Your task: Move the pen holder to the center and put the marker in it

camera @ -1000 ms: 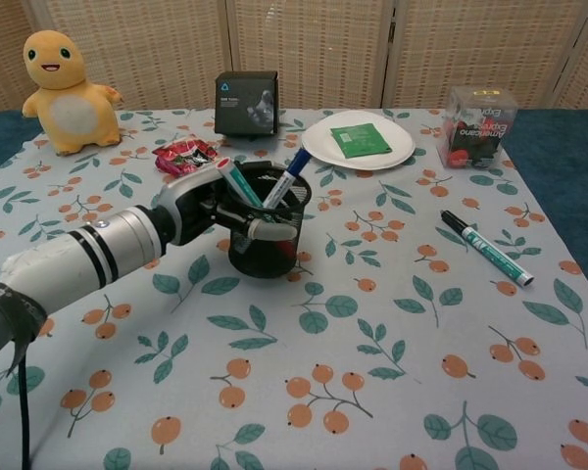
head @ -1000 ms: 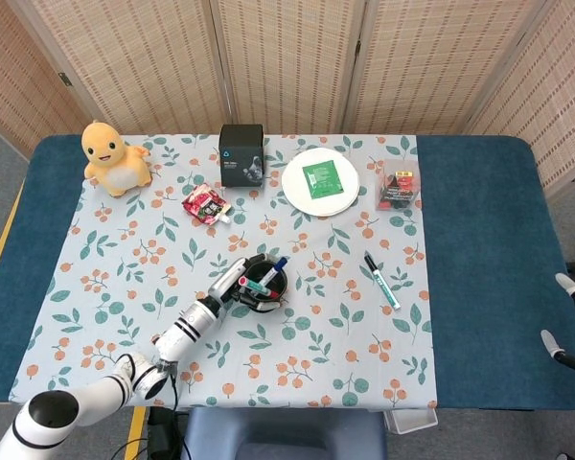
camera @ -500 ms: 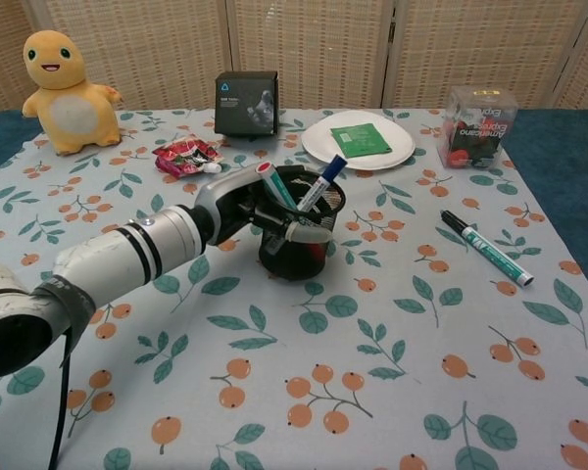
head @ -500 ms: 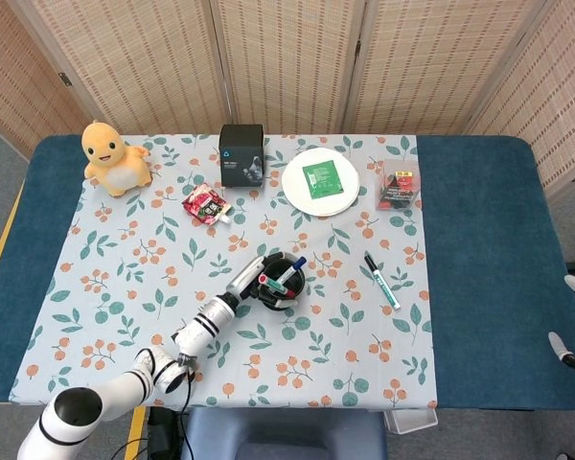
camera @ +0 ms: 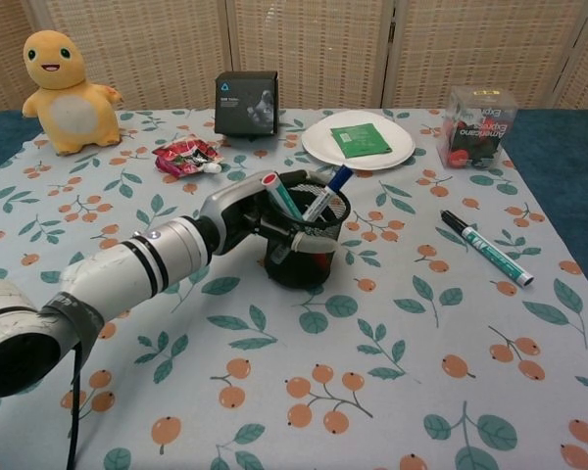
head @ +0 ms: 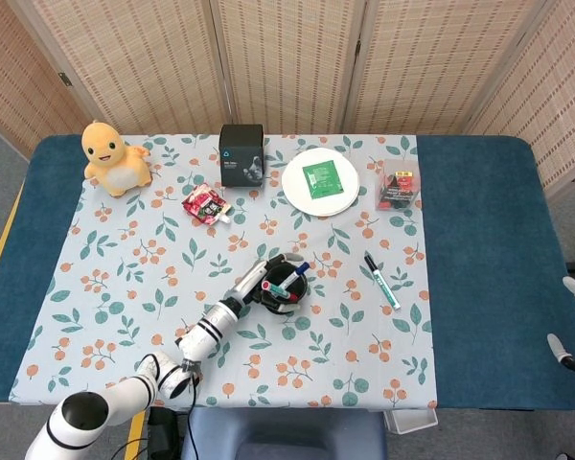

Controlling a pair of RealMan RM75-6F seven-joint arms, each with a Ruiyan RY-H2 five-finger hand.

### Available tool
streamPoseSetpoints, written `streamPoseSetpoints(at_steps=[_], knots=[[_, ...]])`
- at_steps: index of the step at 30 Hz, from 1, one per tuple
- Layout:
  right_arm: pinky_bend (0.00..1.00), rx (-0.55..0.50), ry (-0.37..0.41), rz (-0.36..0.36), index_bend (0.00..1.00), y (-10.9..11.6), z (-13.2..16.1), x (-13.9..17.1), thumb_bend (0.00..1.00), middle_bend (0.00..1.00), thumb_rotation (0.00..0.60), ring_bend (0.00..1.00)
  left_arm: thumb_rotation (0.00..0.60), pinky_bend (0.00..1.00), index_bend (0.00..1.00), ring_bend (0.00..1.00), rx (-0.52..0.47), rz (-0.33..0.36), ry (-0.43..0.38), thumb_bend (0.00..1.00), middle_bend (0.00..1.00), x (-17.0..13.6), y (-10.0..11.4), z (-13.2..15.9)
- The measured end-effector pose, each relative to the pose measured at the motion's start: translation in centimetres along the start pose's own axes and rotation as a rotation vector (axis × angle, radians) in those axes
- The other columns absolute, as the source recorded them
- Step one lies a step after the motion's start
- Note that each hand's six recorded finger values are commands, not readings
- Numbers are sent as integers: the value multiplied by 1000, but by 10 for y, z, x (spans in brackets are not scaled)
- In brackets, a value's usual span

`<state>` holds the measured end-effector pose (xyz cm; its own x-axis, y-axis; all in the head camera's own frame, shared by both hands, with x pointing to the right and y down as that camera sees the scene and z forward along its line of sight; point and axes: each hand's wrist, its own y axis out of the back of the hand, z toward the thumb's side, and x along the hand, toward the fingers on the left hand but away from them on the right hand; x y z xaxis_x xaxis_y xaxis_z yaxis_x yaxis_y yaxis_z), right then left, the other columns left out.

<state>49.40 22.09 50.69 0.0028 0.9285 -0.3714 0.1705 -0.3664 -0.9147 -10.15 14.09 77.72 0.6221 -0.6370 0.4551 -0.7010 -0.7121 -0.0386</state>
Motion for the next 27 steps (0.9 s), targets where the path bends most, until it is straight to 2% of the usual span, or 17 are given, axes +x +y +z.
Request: streamPoseSetpoints(at_steps=[2,4,5,8,12,19,27], knots=[[0,0,-1,-3,88,1,0,0,332,0,600,0,600,377,18,133,9,-10,-2,123,250,-1,-1,-1],[0,1,-3,-5,88,1,-1,0,333,0,600,0,600,294,0,33,10,-16,-3,109,124,-1,-2,-1],[0,1,-3,-5,88,1,-1,0,334,0,600,0,600,255,0,5,6,-26,-3,100,73,-2,-3,0],[0,2,-3,-7,88,1,-1,0,335,0,600,0,600,210,0,0,-6,-54,-2,82,3,-4,-4,1],[0,6,-3,-10,88,1,0,0,339,0,600,0,600,169,0,0,-15,-79,-4,62,0,-6,-5,3],[0,9,-2,-9,87,0,1,0,343,0,600,0,600,161,0,0,-28,-93,-26,54,0,-10,-3,9],[0,12,1,-13,87,0,1,1,345,0,600,0,600,160,0,0,-23,-55,-73,55,0,-24,19,21]])
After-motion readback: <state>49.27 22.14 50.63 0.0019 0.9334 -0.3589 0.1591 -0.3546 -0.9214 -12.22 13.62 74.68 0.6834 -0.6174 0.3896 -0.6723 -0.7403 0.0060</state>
